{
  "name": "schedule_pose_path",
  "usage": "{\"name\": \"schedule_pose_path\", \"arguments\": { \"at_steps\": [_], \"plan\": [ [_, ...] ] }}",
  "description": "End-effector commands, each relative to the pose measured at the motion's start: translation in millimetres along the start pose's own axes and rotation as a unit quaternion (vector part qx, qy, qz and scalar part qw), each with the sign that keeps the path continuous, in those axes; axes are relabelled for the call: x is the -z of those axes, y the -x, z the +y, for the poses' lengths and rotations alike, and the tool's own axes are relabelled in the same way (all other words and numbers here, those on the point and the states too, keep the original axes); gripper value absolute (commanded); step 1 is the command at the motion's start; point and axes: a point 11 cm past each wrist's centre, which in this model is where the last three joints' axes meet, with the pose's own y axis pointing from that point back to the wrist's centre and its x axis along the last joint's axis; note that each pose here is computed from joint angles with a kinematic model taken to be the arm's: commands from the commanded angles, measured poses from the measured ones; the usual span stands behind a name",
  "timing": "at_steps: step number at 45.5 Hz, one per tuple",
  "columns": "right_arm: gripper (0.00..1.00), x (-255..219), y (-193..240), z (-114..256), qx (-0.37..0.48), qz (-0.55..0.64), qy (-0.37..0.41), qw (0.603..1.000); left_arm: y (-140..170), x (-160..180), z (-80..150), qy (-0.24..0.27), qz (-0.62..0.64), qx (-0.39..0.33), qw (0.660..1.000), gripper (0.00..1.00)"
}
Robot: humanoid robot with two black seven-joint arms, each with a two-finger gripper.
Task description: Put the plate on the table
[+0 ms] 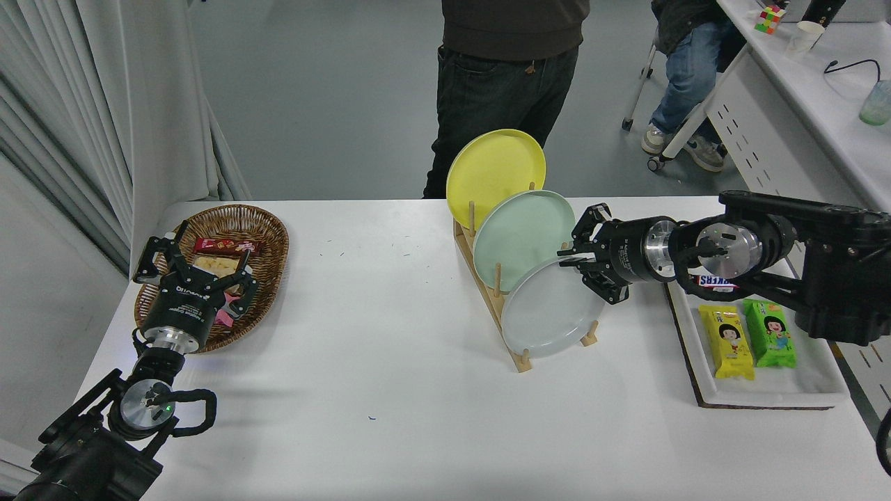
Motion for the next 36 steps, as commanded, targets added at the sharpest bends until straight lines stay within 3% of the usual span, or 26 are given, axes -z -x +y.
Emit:
{"name": "schedule_pose_path", "arguments": {
  "at_steps": [1,36],
  "plan": [
    [0.13,0.4,-1.2,2.1,0.000,-0.003,0.000,1.000,0.0,0.0,0.0,0.000,0.000,0.000,1.000,0.98],
    [0.11,-3.8,-0.9,1.5,0.003,-0.010,0.003,1.000,0.0,-0.1,0.0,0.000,0.000,0.000,1.000,0.98]
  ]
}}
